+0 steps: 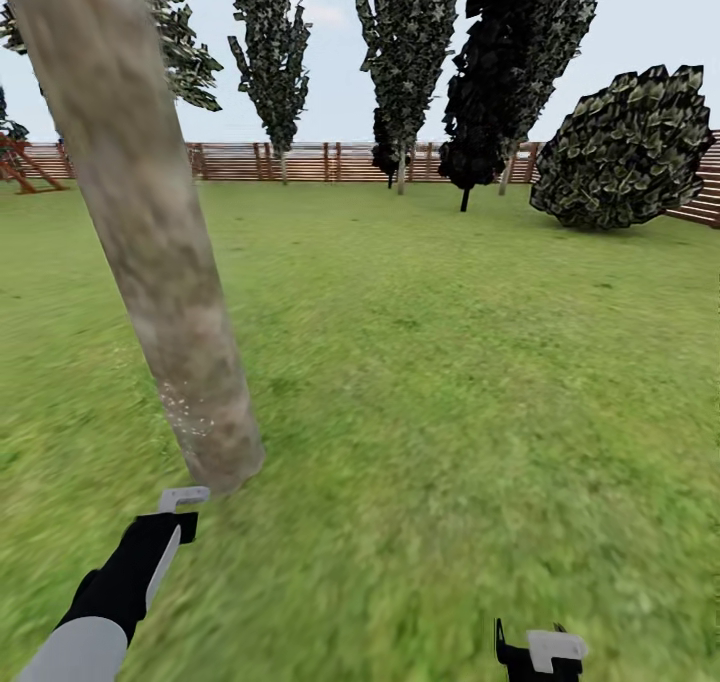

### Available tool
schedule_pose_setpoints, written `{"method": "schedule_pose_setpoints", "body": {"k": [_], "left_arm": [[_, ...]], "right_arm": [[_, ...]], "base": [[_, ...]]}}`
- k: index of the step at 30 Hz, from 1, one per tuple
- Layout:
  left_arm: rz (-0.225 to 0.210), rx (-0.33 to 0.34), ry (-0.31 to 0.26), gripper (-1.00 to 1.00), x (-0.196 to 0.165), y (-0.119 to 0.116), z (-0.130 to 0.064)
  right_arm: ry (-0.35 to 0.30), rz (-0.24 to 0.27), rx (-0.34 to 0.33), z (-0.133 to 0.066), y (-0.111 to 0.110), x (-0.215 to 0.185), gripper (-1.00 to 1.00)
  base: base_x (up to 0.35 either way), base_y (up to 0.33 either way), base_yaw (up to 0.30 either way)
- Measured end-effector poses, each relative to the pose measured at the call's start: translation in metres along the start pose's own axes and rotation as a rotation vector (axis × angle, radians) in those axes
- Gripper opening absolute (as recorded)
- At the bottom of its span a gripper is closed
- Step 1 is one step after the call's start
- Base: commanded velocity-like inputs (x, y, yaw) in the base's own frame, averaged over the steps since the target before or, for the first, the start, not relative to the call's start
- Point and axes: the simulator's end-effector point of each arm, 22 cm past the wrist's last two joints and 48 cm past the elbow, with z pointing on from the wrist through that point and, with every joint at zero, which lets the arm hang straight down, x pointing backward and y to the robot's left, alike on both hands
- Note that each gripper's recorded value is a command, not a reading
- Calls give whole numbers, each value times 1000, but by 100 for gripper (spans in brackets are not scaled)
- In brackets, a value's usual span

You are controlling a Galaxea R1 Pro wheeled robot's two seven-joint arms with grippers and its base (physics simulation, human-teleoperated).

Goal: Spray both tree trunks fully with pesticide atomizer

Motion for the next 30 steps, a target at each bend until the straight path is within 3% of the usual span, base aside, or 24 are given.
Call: {"method": "schedule_pose_setpoints", "body": {"k": [7, 19, 30], "left_arm": [[1, -3, 0, -100, 0, 1, 0], [2, -3, 1, -100, 0, 1, 0], [-1, 0, 0, -100, 0, 0, 0]], "right_arm": [[0, 0, -1, 0, 0, 0, 100], [1, 1, -1, 0, 1, 0, 100], [1, 1, -1, 0, 1, 0, 100]], "base": [[4, -274, 8], [184, -231, 240], [161, -223, 18]]}}
